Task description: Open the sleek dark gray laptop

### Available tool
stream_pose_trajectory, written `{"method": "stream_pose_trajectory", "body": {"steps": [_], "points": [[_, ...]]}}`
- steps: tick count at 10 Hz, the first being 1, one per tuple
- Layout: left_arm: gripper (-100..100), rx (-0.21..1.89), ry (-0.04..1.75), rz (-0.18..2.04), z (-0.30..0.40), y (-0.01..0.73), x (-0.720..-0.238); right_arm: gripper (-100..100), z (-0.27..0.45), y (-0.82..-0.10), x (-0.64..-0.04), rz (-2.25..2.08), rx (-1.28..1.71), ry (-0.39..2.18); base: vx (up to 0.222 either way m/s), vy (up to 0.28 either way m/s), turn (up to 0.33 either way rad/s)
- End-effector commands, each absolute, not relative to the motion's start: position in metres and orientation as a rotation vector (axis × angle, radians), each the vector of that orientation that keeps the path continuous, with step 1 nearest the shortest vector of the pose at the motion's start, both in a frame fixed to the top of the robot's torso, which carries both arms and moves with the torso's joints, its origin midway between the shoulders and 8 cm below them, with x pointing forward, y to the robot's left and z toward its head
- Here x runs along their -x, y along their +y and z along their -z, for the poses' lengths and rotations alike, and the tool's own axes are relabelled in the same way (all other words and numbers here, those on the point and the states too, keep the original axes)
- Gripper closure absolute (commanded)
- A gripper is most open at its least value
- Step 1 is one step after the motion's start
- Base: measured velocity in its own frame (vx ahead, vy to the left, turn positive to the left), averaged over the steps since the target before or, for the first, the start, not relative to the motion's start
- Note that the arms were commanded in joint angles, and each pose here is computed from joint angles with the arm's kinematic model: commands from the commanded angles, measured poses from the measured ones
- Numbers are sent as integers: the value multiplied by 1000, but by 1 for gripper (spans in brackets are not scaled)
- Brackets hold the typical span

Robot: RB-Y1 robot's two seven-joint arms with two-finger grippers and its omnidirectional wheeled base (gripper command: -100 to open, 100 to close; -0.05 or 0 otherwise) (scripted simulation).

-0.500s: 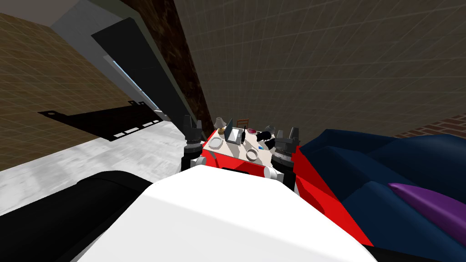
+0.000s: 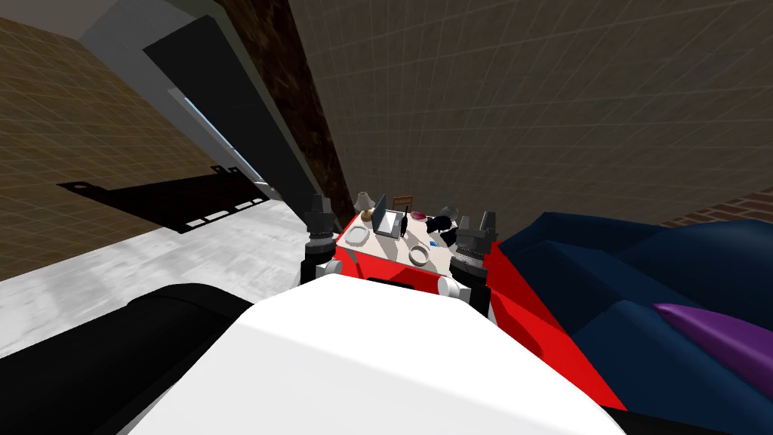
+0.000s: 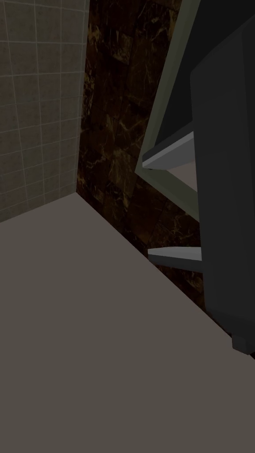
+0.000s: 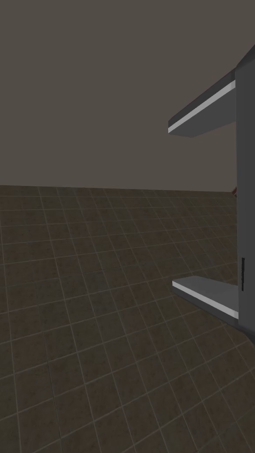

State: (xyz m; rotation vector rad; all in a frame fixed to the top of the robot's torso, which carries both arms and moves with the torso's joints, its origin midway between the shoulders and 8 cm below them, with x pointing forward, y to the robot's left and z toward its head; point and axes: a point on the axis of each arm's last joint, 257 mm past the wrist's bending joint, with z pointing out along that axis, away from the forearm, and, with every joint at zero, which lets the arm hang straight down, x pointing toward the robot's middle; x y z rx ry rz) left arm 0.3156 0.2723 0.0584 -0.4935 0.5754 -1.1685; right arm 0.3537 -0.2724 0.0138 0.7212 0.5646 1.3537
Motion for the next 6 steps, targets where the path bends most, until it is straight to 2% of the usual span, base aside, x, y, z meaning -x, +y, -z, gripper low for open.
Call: {"method": "stream_pose_trajectory", "body": {"steps": [1, 4, 5, 6], "points": [[0, 493, 575, 1168, -58, 272, -316, 0, -14, -272, -354, -1354, -721, 565, 0, 0, 0], [0, 493, 575, 1169, -58, 272, -316, 0, -14, -272, -354, -1354, -721, 564, 0, 0, 0], [0, 493, 575, 1169, -58, 272, -316, -100, -11, -267, -357, -1343, -693, 609, 6, 17, -8], [0, 494, 576, 1168, -58, 272, -316, -100, -9, -262, -360, -1330, -670, 644, 3, 34, -15]]}}
